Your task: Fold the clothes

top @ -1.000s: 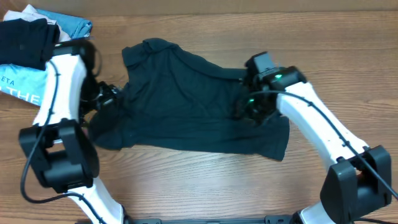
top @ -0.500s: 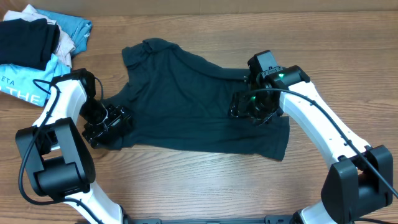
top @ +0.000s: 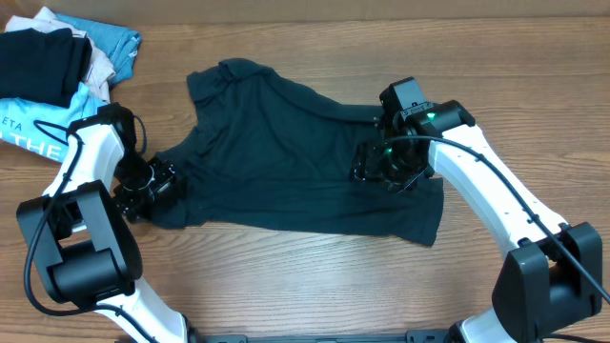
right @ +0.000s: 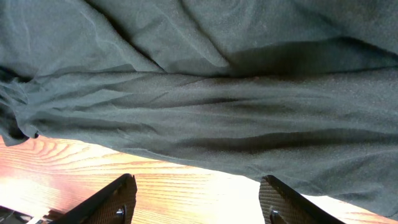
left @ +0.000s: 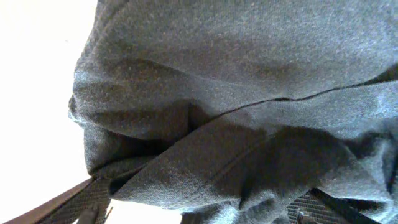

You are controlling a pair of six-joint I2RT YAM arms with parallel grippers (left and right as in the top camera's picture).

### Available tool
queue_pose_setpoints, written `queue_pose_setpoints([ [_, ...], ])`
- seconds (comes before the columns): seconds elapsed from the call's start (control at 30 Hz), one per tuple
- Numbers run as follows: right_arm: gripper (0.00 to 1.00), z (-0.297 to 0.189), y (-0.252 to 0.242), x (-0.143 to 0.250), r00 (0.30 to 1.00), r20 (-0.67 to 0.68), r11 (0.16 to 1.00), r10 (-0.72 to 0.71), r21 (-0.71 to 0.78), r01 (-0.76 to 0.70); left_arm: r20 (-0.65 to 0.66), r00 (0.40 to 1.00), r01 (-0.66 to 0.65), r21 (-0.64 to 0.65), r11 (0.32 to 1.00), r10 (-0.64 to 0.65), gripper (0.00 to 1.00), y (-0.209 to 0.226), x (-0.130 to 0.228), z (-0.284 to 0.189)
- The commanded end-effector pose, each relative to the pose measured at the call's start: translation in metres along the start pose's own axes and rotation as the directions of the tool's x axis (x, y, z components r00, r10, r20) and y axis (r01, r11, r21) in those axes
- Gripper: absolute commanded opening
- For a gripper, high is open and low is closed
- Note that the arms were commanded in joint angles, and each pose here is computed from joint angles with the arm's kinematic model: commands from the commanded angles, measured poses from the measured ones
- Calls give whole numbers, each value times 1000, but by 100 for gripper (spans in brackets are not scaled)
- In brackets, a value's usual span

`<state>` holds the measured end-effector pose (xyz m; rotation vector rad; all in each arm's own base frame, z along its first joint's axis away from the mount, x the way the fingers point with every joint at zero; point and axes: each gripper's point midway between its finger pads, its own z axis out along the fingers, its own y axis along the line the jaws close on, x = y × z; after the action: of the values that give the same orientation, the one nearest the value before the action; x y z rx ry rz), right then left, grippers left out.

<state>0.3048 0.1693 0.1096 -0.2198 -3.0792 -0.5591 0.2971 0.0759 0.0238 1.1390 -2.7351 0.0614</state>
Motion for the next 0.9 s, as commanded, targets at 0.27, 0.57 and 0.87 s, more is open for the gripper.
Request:
queue_pose_setpoints([
  [0.27,67,-1,0,0,1000,4,1000,-8,-2,8,-3,1000,-6,28,1000,6,20,-3,1,-1],
  [0.57,68,-1,0,0,1000,4,1000,-8,-2,8,14,999,-35,87,996,33,4,-19,-7,-33],
  [0.87,68,-1,-1,-1,1000,9,1000,-8,4,8,36,996,-86,149,985,82,4,-35,-11,-53],
])
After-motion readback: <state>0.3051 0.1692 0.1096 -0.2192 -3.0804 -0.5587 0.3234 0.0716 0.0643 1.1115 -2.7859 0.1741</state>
